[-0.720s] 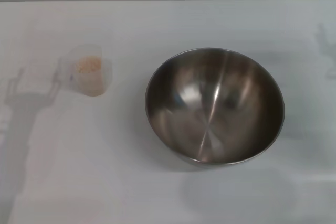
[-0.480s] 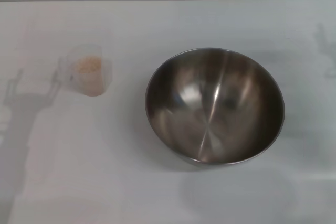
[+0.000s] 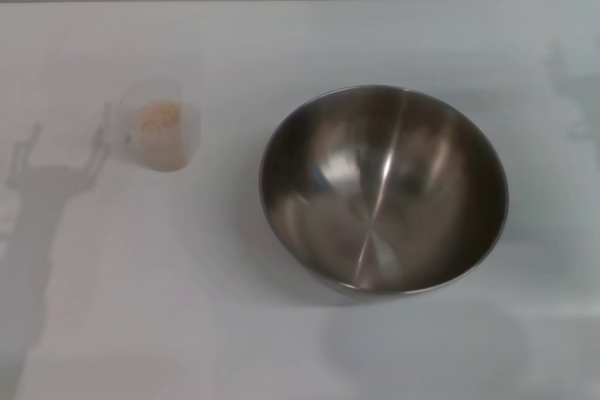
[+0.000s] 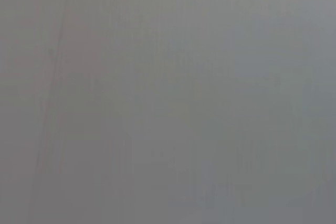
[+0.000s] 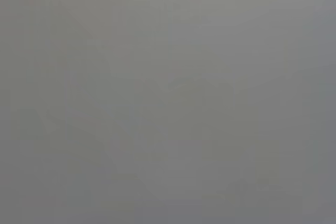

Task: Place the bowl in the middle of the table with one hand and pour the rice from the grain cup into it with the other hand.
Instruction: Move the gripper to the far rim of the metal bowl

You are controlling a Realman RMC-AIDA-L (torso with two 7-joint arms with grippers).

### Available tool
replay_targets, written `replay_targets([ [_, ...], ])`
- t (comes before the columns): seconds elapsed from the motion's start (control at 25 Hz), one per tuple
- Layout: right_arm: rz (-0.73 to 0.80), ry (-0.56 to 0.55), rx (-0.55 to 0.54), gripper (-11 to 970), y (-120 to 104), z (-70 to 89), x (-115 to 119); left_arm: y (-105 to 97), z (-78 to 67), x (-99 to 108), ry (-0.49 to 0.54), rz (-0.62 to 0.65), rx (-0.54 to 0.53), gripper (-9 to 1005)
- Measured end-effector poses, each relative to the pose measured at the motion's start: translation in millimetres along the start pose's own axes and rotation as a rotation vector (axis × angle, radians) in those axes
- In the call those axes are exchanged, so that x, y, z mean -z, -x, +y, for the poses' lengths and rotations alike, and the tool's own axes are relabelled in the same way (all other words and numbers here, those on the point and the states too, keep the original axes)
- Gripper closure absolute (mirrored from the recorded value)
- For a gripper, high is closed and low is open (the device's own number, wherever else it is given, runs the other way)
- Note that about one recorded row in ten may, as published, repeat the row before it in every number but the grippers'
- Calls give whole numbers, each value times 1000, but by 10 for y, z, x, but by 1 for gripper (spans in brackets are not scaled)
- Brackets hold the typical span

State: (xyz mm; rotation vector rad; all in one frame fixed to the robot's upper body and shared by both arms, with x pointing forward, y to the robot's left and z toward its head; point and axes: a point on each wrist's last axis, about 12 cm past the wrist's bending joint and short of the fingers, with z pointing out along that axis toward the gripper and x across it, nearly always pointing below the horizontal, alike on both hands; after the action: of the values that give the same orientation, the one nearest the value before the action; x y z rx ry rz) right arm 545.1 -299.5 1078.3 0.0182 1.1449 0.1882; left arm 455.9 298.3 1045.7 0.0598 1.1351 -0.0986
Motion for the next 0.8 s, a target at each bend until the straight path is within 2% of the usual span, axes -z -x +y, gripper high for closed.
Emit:
replay_targets([
  [0.32,129,239,-171,226,32,-83,-90,0,-3,-22,-4,-3,0,180],
  [0.52,199,381,-208,227,109,-148,-169,0,-4,-31,-6,-4,0,180],
  [0.64,235,399,-220,228,111,-175,-219,1,-1,-34,-7,-5,0,180],
  [0.8,271,352,-192,229,67,-222,-292,4,1,-35,-7,-7,-1,178],
])
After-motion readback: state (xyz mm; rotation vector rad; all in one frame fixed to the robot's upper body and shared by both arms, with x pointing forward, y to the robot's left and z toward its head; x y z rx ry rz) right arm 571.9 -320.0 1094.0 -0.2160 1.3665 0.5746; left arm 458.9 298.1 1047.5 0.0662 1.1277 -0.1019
